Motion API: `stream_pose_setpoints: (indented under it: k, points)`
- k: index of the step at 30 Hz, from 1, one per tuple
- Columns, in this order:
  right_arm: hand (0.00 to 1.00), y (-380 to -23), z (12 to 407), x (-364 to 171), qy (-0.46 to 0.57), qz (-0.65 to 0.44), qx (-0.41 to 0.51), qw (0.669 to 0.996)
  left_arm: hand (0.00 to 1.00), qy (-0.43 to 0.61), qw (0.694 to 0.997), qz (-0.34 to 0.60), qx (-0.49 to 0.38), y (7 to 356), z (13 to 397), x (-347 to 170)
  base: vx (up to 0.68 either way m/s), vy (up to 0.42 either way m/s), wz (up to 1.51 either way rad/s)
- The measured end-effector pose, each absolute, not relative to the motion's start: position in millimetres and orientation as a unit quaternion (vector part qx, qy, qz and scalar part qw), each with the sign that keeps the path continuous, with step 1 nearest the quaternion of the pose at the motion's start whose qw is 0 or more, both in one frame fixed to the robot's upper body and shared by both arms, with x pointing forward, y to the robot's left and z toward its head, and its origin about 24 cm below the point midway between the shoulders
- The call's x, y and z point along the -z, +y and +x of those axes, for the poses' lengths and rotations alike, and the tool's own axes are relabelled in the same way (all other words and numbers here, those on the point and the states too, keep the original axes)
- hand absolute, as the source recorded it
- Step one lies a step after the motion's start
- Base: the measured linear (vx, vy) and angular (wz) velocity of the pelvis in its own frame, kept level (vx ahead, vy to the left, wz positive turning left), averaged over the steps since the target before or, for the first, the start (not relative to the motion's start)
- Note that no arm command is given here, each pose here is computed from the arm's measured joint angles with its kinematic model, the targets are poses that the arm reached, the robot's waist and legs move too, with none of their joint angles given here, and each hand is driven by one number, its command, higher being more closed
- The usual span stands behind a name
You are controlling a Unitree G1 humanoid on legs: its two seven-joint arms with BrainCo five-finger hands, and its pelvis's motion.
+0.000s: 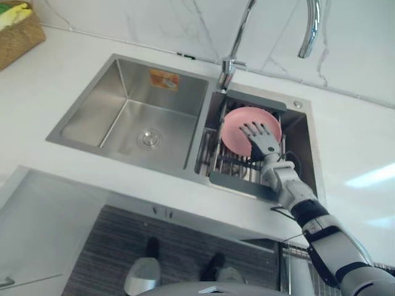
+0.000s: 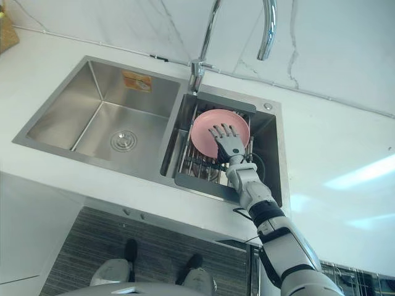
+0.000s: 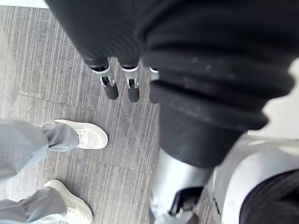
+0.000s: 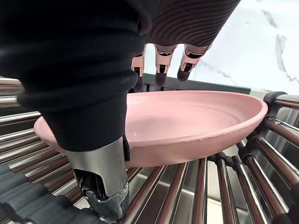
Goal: Walk over to the sink, pick up the cup, carry it to the dishwasher, place the cup inside the dishwasher, then close the dishwasher door
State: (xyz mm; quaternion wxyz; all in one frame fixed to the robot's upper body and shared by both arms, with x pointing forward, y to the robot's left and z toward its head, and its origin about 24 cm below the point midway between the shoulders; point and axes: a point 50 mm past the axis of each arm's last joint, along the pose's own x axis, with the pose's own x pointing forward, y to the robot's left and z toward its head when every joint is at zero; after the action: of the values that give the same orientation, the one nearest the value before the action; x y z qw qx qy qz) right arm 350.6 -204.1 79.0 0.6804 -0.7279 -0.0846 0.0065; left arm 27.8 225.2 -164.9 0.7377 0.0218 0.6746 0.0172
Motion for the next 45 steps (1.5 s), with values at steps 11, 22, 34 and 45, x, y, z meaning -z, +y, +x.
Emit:
stream_pose_setpoints:
  k: [11, 22, 34, 45]
  points:
    - [0.0, -203, 365, -96, -0.069, -0.734, -0.024, 0.675, 0.0, 0.661, 0.749, 0.026, -0.013, 227, 42, 163, -0.04, -0.007, 0.01]
    - [0.0, -203, 363, -102, -0.156, -0.738, 0.047, 0.655, 0.0, 0.647, 0.762, 0.033, -0.009, 228, 54, 162, 0.0, -0.013, 0.0]
    - [0.0, -206, 374, -152, -0.241, -0.717, 0.135, 0.64, 0.0, 0.627, 0.778, 0.025, -0.015, 226, 70, 160, -0.07, -0.043, 0.02]
    - [0.0, -222, 378, -238, -0.31, -0.676, 0.296, 0.599, 0.0, 0.589, 0.808, 0.016, -0.003, 215, 102, 156, -0.05, -0.034, -0.01]
